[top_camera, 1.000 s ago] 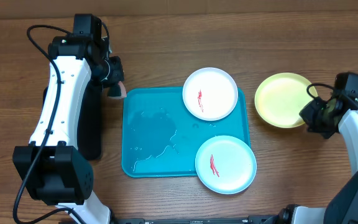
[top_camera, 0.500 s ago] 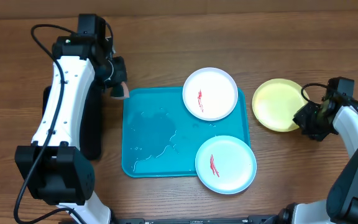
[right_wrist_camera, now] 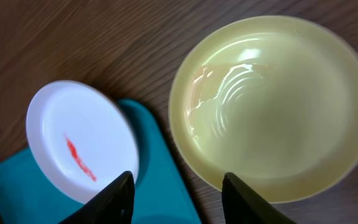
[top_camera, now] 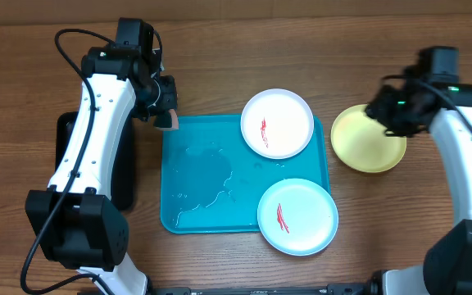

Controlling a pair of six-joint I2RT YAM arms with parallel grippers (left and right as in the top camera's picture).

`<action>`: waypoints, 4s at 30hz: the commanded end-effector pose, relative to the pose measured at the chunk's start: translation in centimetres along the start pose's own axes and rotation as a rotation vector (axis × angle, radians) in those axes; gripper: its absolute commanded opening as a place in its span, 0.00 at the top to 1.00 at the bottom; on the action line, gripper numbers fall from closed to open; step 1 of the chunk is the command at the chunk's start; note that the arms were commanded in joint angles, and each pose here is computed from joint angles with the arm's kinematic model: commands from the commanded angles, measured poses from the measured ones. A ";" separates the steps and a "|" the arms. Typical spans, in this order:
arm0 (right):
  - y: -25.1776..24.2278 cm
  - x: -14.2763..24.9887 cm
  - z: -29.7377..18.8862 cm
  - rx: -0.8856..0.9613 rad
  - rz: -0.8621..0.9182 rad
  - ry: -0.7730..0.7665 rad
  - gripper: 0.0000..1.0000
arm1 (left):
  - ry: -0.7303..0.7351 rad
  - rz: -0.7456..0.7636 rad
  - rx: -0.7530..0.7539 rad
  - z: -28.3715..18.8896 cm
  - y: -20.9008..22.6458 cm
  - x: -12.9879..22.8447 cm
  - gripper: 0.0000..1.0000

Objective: Clean dirty plates on tray and stack at the side
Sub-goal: 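Lift the yellow plate with the right gripper and carry it right, then release the yellow plate on the table right of the tray, then grasp the upper white plate's rim and drag it onto the tray center, then scrub the white plate with the sponge in the left gripper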

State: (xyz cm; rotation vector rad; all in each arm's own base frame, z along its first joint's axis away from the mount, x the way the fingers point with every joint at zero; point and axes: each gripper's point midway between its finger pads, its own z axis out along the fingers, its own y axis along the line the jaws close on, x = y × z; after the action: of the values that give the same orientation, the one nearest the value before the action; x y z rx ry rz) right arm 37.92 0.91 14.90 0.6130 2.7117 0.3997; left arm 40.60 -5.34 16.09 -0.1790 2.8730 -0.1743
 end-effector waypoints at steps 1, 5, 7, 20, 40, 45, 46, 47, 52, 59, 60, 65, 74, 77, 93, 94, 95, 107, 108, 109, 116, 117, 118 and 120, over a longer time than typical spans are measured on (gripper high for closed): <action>2.3 1.8 2.0 -0.029 -0.091 0.051 0.52 | -0.005 -0.008 -0.006 0.0 -0.1 0.0 0.96; 3.9 3.6 4.9 -0.025 -0.150 0.112 0.53 | -0.005 -0.007 -0.007 0.0 -0.1 0.0 0.96; 4.3 3.9 6.3 -0.021 -0.168 0.129 0.53 | -0.005 -0.007 -0.007 0.0 -0.1 0.0 0.96; 6.1 6.3 14.8 -0.012 -0.363 0.196 0.64 | -0.005 -0.007 -0.007 0.0 -0.1 0.0 0.96; 16.0 18.9 13.6 -0.022 -0.209 0.358 0.96 | 0.000 -0.011 0.003 0.0 -0.3 0.1 0.96; 17.7 20.9 13.9 0.005 -0.290 0.279 0.69 | 0.002 -0.011 0.003 0.0 -0.3 0.2 0.96; 17.7 20.8 13.9 0.009 -0.294 0.273 0.65 | 0.002 -0.011 0.003 0.0 -0.3 0.2 0.96; 17.7 20.8 13.9 0.007 -0.300 0.269 0.64 | 0.003 -0.011 0.003 0.0 -0.3 0.2 0.96; 19.1 18.8 14.5 -0.083 -0.506 0.204 0.64 | 0.003 -0.011 0.003 0.0 -0.3 0.2 0.96; 18.6 18.8 16.2 -0.074 -0.580 0.207 0.96 | 0.029 0.000 0.004 0.0 -0.7 0.9 0.96; 18.5 19.0 16.3 -0.072 -0.568 0.213 0.96 | 0.034 0.003 0.004 0.0 -0.8 1.1 0.95; 18.3 18.9 16.5 -0.054 -0.471 0.218 0.96 | 0.060 0.045 0.008 0.7 -2.3 2.2 0.96; 17.3 19.3 16.8 -0.027 -0.424 0.233 0.96 | 0.105 0.132 -0.047 6.6 -3.3 6.0 0.96; 17.3 19.3 16.8 -0.027 -0.424 0.234 0.96 | 0.098 0.131 -0.069 8.9 -2.3 7.0 0.96; 17.3 19.3 16.8 -0.027 -0.424 0.234 0.96 | 0.232 0.274 0.285 13.1 -6.0 14.1 0.96; 17.3 19.3 16.8 -0.027 -0.424 0.234 0.96 | 0.253 0.301 0.394 12.4 -7.6 14.7 0.96; 17.3 19.3 16.8 -0.028 -0.424 0.234 0.96 | 0.267 0.318 0.496 11.6 -9.0 15.2 0.96; 17.3 19.3 16.8 -0.027 -0.424 0.234 0.96 | 0.042 0.088 -0.207 13.9 1.7 9.7 0.96; 17.3 19.3 16.8 -0.027 -0.424 0.234 0.96 | 0.005 0.044 -0.314 13.4 3.4 9.2 0.96; 17.3 19.3 16.8 -0.027 -0.424 0.234 0.96 | -0.019 0.015 -0.386 13.0 4.6 8.9 0.96; 17.4 19.3 16.8 -0.028 -0.424 0.233 0.96 | 0.025 0.040 -0.510 11.2 5.3 10.2 0.96; 17.4 19.3 16.8 -0.028 -0.424 0.233 0.96 | 0.037 0.054 -0.502 11.2 4.9 10.4 0.96; 17.4 19.3 16.8 -0.028 -0.424 0.233 0.96 | 0.058 0.083 -0.474 11.4 4.2 10.8 0.96; 17.4 19.3 16.8 -0.028 -0.424 0.233 0.96 | 0.119 0.179 -0.350 12.1 1.7 11.8 0.96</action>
State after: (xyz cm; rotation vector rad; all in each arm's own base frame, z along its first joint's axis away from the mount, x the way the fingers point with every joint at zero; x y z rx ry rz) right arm 34.23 28.85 1.97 -0.0492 2.9183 0.4761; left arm 32.37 -5.01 1.64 -0.1139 2.9635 0.4062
